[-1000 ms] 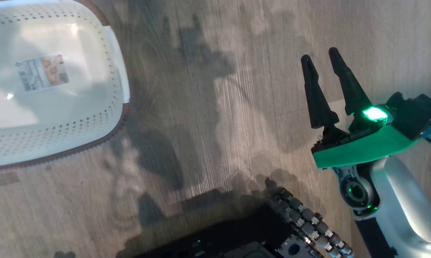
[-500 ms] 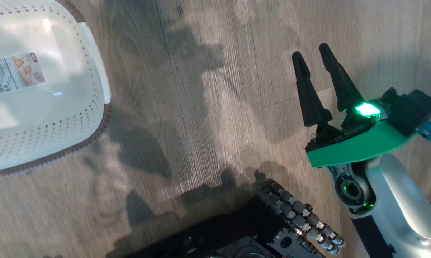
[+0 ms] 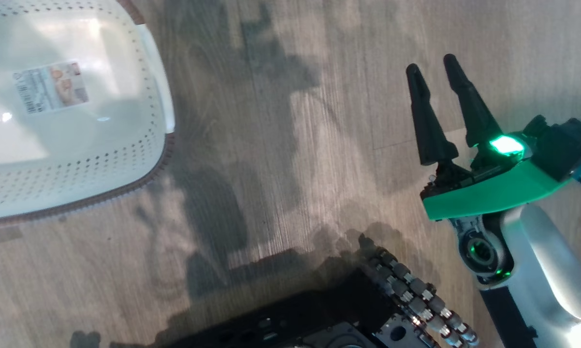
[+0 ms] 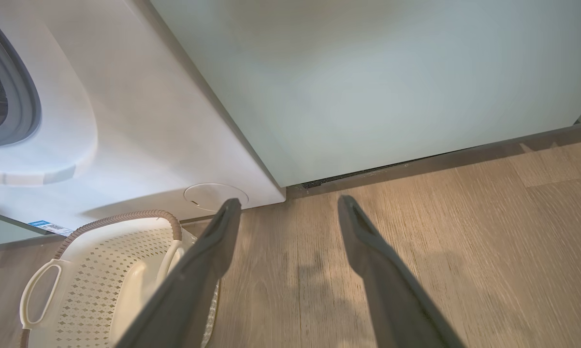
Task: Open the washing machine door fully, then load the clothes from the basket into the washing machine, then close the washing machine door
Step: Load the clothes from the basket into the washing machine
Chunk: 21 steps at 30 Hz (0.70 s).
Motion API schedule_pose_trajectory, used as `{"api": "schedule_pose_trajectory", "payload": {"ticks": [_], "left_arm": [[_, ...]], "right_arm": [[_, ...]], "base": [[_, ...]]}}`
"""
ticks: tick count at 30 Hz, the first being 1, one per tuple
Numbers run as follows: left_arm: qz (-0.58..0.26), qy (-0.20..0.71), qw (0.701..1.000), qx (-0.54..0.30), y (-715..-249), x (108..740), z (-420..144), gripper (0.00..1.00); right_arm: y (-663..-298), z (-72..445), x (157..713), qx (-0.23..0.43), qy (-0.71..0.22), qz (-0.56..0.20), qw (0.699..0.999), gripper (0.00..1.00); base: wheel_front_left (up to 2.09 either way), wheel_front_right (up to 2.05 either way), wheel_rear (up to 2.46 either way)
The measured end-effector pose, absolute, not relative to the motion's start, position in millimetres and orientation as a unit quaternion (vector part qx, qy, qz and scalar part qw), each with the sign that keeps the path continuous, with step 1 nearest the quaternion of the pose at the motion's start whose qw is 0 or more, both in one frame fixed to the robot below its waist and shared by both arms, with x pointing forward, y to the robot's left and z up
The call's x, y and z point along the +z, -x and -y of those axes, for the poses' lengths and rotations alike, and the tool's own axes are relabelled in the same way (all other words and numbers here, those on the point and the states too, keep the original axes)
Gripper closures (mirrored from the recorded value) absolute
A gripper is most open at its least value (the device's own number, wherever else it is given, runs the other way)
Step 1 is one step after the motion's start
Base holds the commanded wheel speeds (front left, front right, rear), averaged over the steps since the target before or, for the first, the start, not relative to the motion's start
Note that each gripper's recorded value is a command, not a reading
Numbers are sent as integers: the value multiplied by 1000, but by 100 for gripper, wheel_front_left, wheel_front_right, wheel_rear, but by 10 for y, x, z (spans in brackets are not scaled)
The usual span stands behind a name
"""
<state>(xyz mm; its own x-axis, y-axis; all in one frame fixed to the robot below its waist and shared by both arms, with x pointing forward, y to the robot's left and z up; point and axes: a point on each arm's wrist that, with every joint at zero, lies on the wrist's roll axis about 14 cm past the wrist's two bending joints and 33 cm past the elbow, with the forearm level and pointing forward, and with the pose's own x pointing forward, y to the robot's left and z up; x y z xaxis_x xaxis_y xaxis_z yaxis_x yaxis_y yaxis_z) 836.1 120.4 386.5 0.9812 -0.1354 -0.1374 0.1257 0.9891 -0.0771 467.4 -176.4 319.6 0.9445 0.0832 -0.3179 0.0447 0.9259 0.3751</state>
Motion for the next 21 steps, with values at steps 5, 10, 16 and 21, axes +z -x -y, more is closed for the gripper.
{"api": "schedule_pose_trajectory", "payload": {"ticks": [5,10,16,21], "left_arm": [[-51,35,996,-64,-8306,4039,-1269,0],[-46,44,995,-73,-8174,4089,-1255,0],[-36,55,995,-80,-7954,4149,-1273,0],[-21,54,994,-88,-7686,4197,-1268,0]], "right_arm": [[-4734,1723,3196,18,-187,-160,969,0],[-4797,1701,3250,24,-183,-148,972,0],[-4854,1723,3383,25,-174,-128,976,0],[-4880,1762,3516,22,-164,-110,980,0]], "base": [[0,0,0],[0,0,0],[0,0,0],[0,0,0]]}}
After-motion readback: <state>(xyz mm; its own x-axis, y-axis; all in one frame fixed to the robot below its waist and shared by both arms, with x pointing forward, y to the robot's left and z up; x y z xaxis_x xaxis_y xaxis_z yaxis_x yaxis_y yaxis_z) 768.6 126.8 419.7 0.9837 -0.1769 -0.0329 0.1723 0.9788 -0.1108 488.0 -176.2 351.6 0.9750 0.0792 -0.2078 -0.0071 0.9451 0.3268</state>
